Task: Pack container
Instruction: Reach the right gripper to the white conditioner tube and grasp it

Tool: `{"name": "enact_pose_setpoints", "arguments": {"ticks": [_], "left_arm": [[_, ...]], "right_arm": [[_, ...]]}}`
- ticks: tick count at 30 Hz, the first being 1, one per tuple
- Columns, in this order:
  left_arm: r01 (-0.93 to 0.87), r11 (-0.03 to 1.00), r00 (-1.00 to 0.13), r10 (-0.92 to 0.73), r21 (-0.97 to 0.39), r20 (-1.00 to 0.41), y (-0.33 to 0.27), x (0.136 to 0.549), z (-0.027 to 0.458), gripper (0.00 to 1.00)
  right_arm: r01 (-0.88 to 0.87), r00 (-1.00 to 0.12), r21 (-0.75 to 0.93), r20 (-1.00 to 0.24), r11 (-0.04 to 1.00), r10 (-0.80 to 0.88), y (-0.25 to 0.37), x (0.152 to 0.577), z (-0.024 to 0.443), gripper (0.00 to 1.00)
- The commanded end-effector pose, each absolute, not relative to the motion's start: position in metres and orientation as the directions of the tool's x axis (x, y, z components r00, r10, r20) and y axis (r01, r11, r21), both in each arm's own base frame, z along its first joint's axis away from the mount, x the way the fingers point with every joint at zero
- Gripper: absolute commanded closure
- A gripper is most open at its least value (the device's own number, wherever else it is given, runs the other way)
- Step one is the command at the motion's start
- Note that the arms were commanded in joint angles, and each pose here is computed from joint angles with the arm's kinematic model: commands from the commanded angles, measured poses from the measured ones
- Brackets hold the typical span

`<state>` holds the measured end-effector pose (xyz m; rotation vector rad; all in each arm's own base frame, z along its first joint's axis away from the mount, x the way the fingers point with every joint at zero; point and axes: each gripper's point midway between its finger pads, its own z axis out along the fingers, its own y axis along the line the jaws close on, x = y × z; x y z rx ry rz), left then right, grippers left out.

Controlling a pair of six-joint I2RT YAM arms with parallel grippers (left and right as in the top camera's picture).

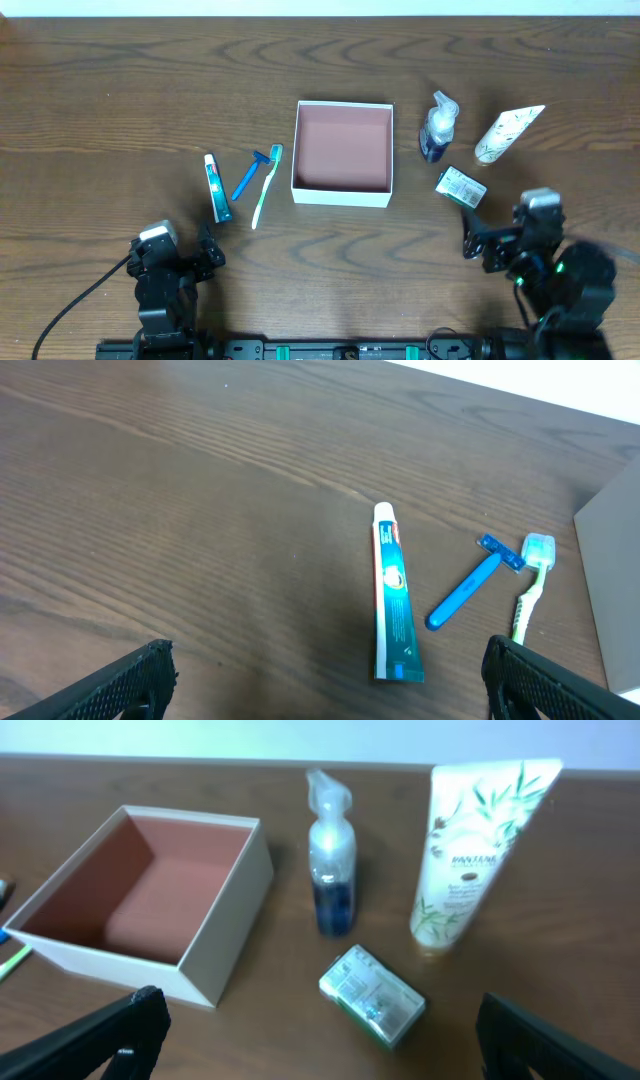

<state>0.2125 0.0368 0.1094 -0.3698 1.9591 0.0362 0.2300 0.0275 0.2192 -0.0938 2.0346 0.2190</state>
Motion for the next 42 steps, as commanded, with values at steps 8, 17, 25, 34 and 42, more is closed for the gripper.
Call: {"name": "enact_pose_setpoints", "arguments": {"ticks": [8, 17, 25, 34, 42], "left_arm": [[-0.276, 0.953, -0.374, -0.23, -0.13, -0.899, 0.037, 0.212, 0.103, 0.02], [-0.275, 0.953, -0.374, -0.23, -0.13, -0.899, 0.037, 0.212, 0.103, 0.02], [-0.275, 0.953, -0.374, -0.23, -0.13, -0.899, 0.037, 0.212, 0.103, 0.02], [-0.276, 0.953, -0.374, -0.23, -0.13, -0.899, 0.037, 0.212, 0.103, 0.02], [-0.275, 0.953, -0.374, -0.23, -0.13, -0.899, 0.037, 0.212, 0.103, 0.02]], "right_arm": [[-0.132, -0.7, 0.197, -0.712, 0.971, 0.05, 0.029, 0.28, 0.275, 0.01], [-0.131, -0.762, 0.225, -0.646, 0.966, 0.047, 0.028, 0.314, 0.267, 0.01], [-0.005, -0.783, 0.128, -0.617, 0.992, 0.075, -0.005, 0.345, 0.276, 0.01], [0.033, -0.778, -0.012, -0.628, 0.999, 0.019, -0.045, 0.38, 0.278, 0.01], [-0.024, -0.862, -0.01, -0.506, 1.0, -0.026, -0.048, 0.397, 0.224, 0.08]]}}
